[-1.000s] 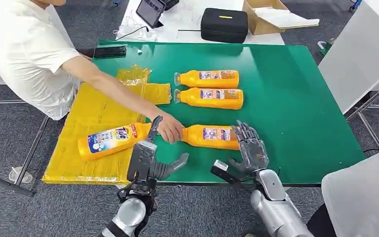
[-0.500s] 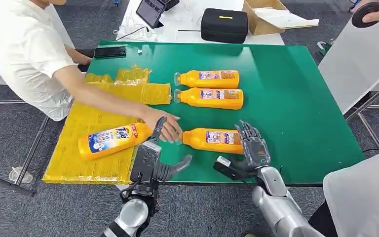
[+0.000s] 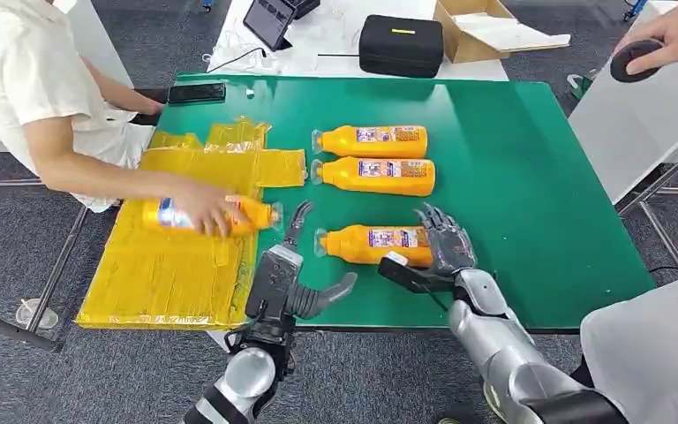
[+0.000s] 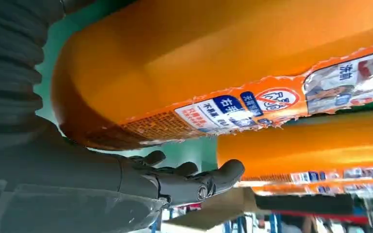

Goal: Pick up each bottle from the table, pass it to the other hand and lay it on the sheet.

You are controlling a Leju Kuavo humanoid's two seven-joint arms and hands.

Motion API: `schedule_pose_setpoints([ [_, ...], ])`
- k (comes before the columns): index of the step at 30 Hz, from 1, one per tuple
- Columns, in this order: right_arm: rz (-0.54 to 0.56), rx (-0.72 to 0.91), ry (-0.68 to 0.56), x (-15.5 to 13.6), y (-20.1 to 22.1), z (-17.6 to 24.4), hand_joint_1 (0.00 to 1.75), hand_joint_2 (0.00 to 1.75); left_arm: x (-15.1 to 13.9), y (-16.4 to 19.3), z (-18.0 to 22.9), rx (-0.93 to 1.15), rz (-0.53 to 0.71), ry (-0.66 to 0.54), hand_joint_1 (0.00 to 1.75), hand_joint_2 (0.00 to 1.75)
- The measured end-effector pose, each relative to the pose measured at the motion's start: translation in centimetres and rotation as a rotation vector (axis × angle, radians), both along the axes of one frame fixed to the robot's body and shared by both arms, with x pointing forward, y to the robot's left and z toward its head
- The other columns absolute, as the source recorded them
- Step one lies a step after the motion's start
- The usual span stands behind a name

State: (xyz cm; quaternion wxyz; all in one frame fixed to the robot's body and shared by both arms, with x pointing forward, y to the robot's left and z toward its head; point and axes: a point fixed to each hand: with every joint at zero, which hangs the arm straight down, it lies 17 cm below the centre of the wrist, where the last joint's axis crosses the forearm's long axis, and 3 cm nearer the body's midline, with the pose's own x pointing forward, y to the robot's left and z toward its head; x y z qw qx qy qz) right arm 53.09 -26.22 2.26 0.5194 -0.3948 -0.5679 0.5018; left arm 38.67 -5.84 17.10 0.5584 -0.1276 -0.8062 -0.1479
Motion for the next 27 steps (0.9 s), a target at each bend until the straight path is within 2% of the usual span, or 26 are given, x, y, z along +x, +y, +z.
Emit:
schedule_pose_setpoints([
  [7, -0.026, 0.012, 0.158, 0.4, -0.4, -1.9, 0.00, 1.75, 0.5, -0.3, 0.6, -0.021, 0.010, 0.005, 0.00, 1.75],
  [8, -0.028, 0.011, 0.176, 0.4, -0.5, -2.2, 1.38, 1.75, 0.6, -0.3, 0.6, -0.021, 0.009, 0.004, 0.00, 1.75],
  [9, -0.029, 0.014, 0.198, 0.3, -0.5, -2.5, 1.75, 1.75, 0.6, -0.3, 0.6, -0.022, 0.009, 0.007, 0.00, 1.75],
  [15, -0.032, 0.039, 0.339, -0.6, -1.2, -4.6, 1.75, 1.75, 0.6, -0.7, 0.8, -0.026, -0.006, 0.002, 0.00, 1.75],
  [23, -0.042, 0.042, 0.342, -0.4, -1.9, -4.4, 1.75, 1.75, 0.4, -1.0, 1.0, -0.027, -0.015, -0.003, 0.00, 1.75],
  [27, -0.037, 0.106, 0.379, -0.7, -1.7, -4.7, 1.75, 1.75, 0.4, -1.0, 1.2, -0.030, -0.014, -0.009, 0.00, 1.75],
])
